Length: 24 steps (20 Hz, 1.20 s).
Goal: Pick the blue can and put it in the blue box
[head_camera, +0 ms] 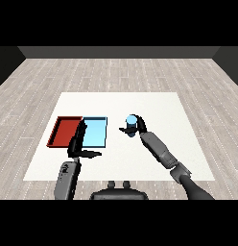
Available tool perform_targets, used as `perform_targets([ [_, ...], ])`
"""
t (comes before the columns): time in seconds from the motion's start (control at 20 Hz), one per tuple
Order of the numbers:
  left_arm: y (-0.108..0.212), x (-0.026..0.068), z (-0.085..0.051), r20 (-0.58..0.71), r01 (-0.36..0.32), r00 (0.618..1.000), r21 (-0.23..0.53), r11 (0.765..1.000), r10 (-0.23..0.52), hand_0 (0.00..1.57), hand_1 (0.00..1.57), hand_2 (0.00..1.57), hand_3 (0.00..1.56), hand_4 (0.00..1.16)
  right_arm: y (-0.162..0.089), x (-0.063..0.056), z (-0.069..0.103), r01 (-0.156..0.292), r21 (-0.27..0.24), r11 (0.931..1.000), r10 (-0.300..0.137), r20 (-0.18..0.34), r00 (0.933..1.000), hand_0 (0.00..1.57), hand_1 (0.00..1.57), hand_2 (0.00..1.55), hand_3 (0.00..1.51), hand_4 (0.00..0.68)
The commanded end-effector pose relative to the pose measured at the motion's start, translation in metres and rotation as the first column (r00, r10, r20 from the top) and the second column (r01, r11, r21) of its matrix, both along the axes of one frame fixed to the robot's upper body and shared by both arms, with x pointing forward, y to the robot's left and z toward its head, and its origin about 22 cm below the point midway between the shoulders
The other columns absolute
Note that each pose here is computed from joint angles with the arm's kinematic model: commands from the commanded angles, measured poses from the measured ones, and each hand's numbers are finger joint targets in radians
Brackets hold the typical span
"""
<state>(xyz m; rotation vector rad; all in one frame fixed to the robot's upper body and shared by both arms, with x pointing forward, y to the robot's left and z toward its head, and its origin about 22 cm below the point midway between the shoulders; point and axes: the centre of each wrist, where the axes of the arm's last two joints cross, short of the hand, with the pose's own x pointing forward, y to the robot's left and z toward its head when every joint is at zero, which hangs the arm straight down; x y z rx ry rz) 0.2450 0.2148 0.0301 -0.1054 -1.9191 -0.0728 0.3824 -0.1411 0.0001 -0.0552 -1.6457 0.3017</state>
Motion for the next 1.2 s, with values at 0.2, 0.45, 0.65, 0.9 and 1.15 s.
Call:
perform_targets([
  [0.2,-0.042,0.0122,0.013,-0.044,0.061,0.997,0.012,0.998,-0.060,0.00,0.00,0.00,0.00,0.00,-0.025,-0.032,0.054,-0.002,0.017,0.9999,0.000,0.113,0.9936,1.50,1.50,1.47,1.40,0.581],
  [0.45,-0.061,0.0098,0.026,-0.031,0.061,0.998,0.008,0.998,-0.061,0.00,0.00,0.00,0.00,0.00,0.011,-0.049,0.059,0.003,0.039,0.9993,-0.008,0.119,0.9929,1.50,1.50,1.47,1.40,0.590],
  [0.65,-0.081,0.0221,0.020,-0.072,0.091,0.993,0.005,0.996,-0.090,0.00,0.00,0.00,0.00,0.00,0.026,-0.051,0.086,0.000,0.037,0.9993,-0.005,0.142,0.9898,1.50,1.50,1.47,1.40,0.590],
  [0.9,-0.073,0.0437,-0.008,-0.086,0.125,0.988,-0.010,0.992,-0.126,0.00,0.00,0.00,0.00,0.00,0.016,-0.065,0.087,-0.043,0.035,0.9985,0.035,0.194,0.9804,1.50,1.50,1.46,1.39,0.601],
  [1.15,-0.096,0.0285,0.005,-0.095,0.134,0.987,0.002,0.991,-0.133,0.00,0.00,0.00,0.00,0.00,0.024,-0.051,0.106,-0.030,0.040,0.9988,0.022,0.199,0.9798,1.47,1.47,1.44,1.38,0.581],
])
